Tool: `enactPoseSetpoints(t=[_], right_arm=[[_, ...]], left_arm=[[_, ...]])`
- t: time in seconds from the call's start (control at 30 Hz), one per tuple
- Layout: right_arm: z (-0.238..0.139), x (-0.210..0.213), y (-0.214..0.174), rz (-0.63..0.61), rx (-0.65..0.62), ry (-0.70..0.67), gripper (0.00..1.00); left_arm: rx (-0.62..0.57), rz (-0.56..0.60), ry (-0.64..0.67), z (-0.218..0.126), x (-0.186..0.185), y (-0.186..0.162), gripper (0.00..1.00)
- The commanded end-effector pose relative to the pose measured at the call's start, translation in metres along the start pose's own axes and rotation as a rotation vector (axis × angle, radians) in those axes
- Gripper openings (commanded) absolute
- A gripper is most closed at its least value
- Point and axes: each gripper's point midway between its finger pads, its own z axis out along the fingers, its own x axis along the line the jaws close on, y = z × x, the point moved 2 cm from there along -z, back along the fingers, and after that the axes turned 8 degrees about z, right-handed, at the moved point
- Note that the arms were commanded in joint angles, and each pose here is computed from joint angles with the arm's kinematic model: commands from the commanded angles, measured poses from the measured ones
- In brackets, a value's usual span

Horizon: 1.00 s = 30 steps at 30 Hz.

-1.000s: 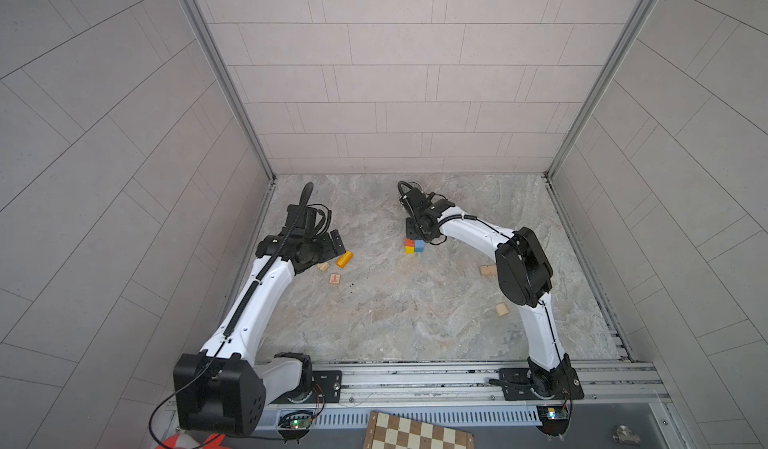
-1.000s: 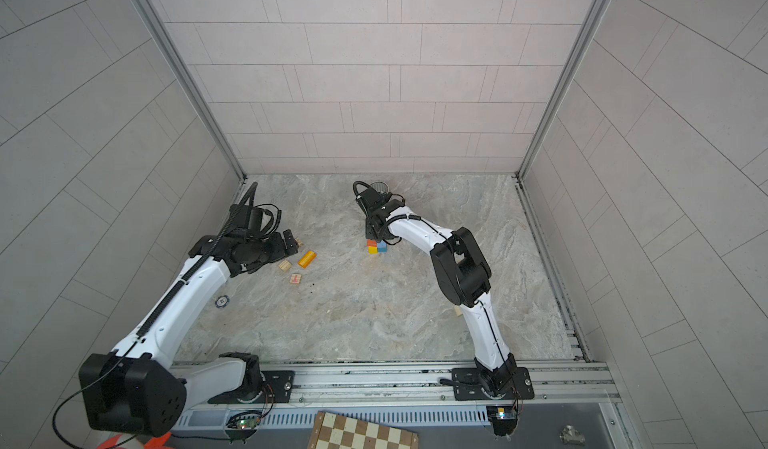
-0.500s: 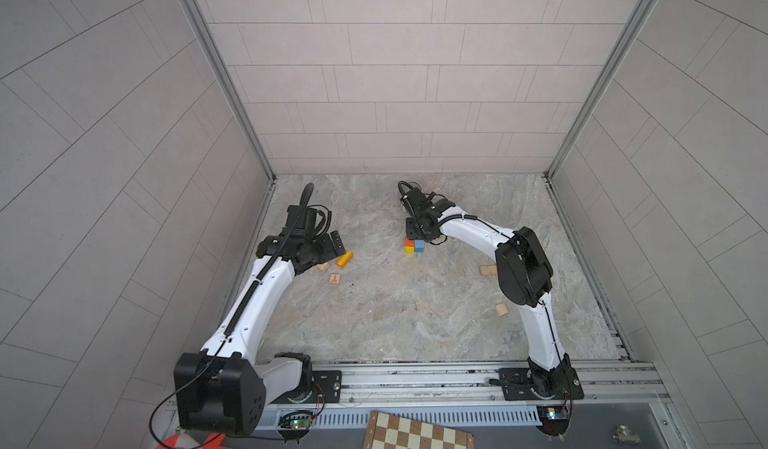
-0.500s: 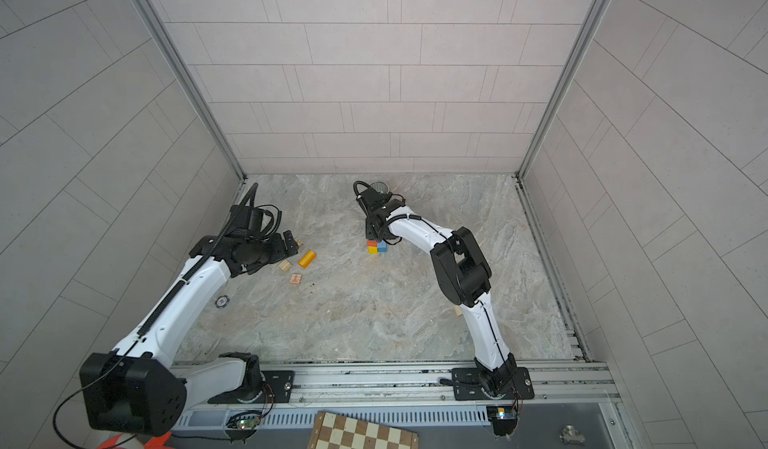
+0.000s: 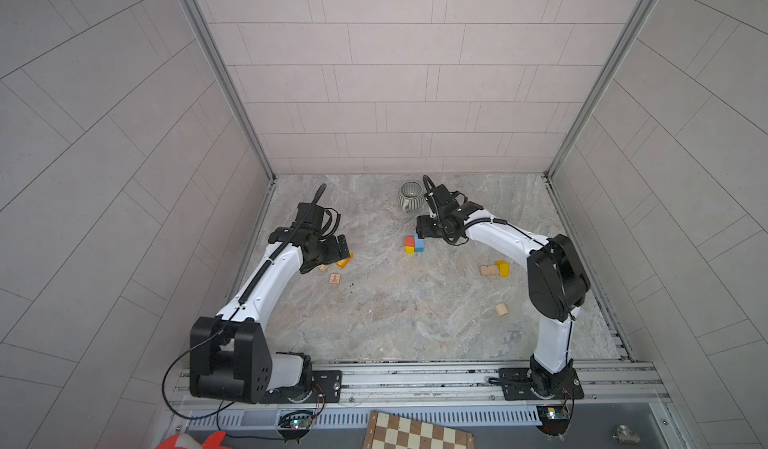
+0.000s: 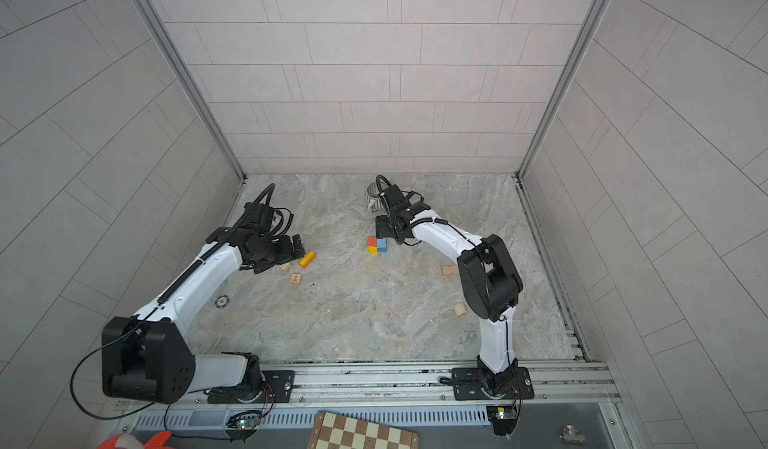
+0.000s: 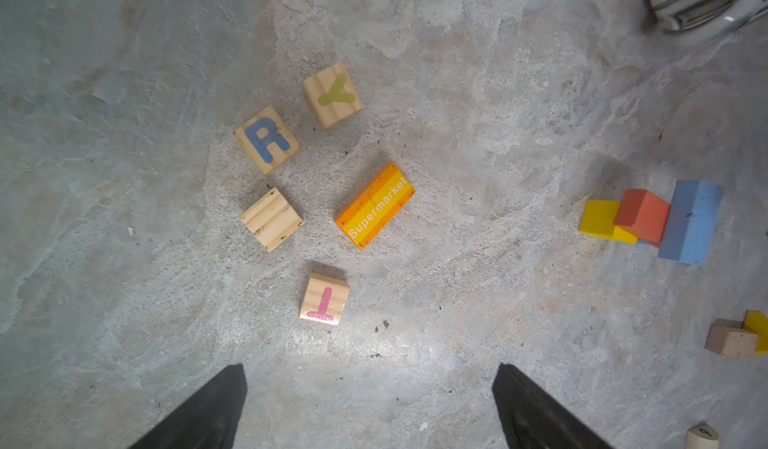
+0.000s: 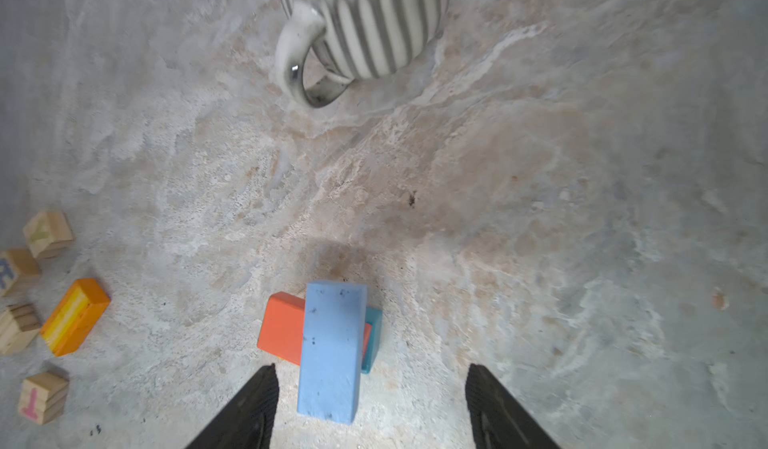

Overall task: Build the wood block tower
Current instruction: 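Lower the light-blue bar onto the red bar and open the right gripper, then raise the right gripper while the left gripper moves toward the orange Supermarket block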

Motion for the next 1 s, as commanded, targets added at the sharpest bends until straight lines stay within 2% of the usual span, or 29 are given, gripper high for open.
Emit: enactPoseSetpoints(t=[0.0,0.13,0.27,0.57,0.97], right_arm=[[-0.025,0.006,0.017,0.008,-0.084,0.145,0.75],[-0.038,-0.005,0.018,0.038,-0.142,0.225,0.75],[-0.045,-0.012,0.013,0.061,-0.17,0.29,0.73],[-0.044,-0.024,-0.014,0.13,-0.209,0.416,0.65],[-0.054,-0.026,-0.015,0.129,-0.242,0.422,0.61]], left_arm=[[0.017,0.056,0.007,-0.001,-0.006,0.009,1.0],[0.067,0.139,0.06,0.007,-0.009,0.013,0.95],[0.133,0.184,0.087,0.028,-0.008,0.012,0.89],[0.196,0.311,0.197,0.056,-0.004,0.023,0.85],[0.244,0.437,0.239,0.084,-0.021,0.026,0.77]])
